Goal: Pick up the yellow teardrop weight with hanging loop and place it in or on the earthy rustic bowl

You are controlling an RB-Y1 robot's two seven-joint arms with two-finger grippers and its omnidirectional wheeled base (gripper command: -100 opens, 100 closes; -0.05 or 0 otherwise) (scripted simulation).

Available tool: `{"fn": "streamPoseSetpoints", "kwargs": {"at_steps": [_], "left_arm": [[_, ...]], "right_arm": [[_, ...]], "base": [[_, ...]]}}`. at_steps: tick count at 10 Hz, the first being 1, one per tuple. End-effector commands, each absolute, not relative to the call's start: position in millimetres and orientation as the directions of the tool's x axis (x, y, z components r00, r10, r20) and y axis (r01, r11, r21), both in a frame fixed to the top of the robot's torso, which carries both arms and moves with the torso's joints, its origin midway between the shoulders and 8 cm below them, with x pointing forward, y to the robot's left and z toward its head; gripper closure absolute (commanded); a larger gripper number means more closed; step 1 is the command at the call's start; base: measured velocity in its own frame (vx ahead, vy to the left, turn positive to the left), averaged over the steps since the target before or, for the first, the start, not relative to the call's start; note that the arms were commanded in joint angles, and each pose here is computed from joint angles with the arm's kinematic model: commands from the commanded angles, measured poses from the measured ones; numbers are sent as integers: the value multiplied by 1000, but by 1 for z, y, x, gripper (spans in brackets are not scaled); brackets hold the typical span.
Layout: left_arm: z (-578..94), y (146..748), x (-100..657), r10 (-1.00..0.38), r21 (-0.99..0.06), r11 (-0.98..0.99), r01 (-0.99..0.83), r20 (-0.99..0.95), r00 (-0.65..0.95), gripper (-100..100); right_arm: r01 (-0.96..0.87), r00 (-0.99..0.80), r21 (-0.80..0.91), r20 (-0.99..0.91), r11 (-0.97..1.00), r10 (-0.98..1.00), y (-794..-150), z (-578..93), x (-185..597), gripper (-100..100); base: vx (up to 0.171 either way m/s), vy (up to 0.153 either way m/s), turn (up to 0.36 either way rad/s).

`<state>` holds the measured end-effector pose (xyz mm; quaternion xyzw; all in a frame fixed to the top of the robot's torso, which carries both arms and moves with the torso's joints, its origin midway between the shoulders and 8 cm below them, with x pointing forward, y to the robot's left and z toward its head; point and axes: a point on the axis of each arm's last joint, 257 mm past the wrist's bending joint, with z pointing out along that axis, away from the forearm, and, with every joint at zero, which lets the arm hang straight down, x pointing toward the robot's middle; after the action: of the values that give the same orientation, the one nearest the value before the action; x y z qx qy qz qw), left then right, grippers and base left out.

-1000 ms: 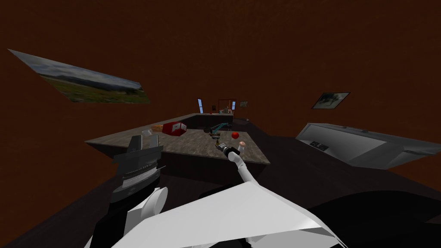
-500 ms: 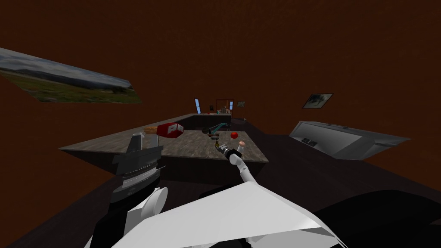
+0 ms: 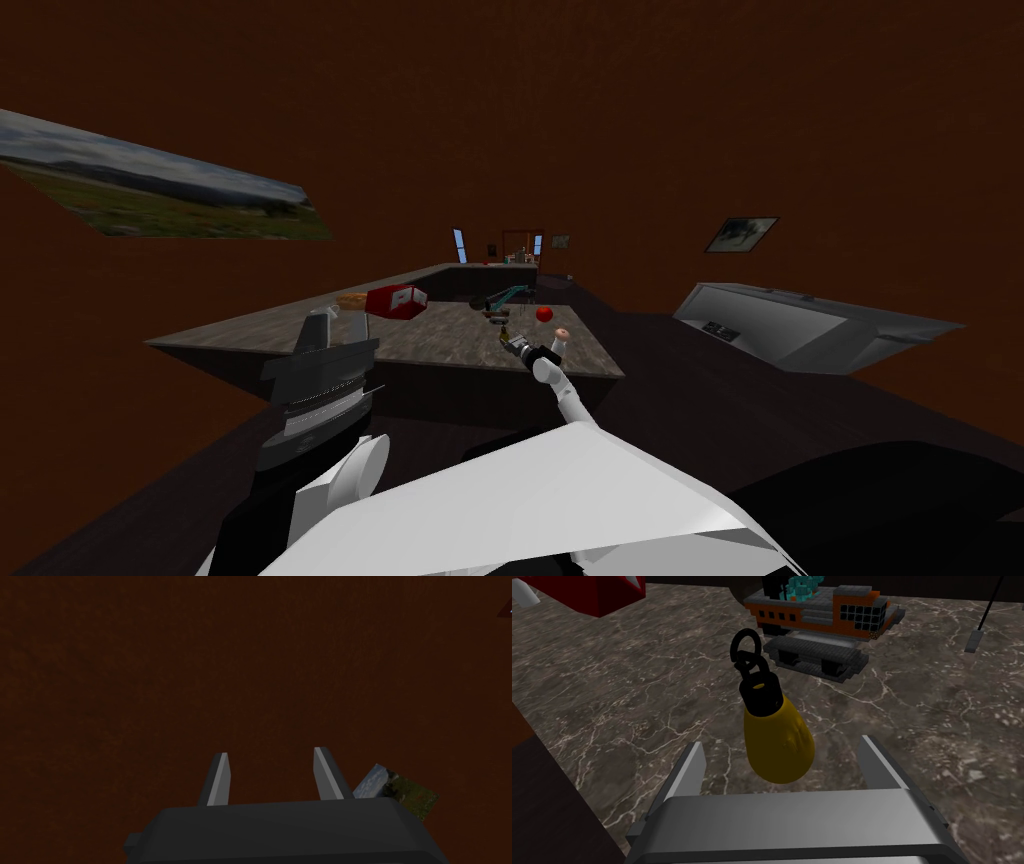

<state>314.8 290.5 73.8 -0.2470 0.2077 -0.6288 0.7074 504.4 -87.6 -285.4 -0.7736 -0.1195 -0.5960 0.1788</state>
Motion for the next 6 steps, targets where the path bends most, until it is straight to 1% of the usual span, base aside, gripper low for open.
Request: {"fn": "streamPoseSetpoints", "kwargs": {"at_steps": [1,4,5,6], "left_arm": [[74,290,315,-992,-611,87,787,17,123,0],[74,290,315,-992,-611,87,787,17,123,0],[74,290,315,-992,-611,87,787,17,123,0],[74,290,315,-992,-611,87,787,17,123,0]], "right_arm": [[398,261,-134,965,-907,-28,-88,-285,504,-100],[398,261,-134,965,-907,-28,-88,-285,504,-100],[398,261,-134,965,-907,-28,-88,-285,504,100],[398,261,-134,965,-907,-28,-88,-285,504,100]], "base": [[5,6,-19],[0,0,0],[0,0,0],[0,0,0]]}}
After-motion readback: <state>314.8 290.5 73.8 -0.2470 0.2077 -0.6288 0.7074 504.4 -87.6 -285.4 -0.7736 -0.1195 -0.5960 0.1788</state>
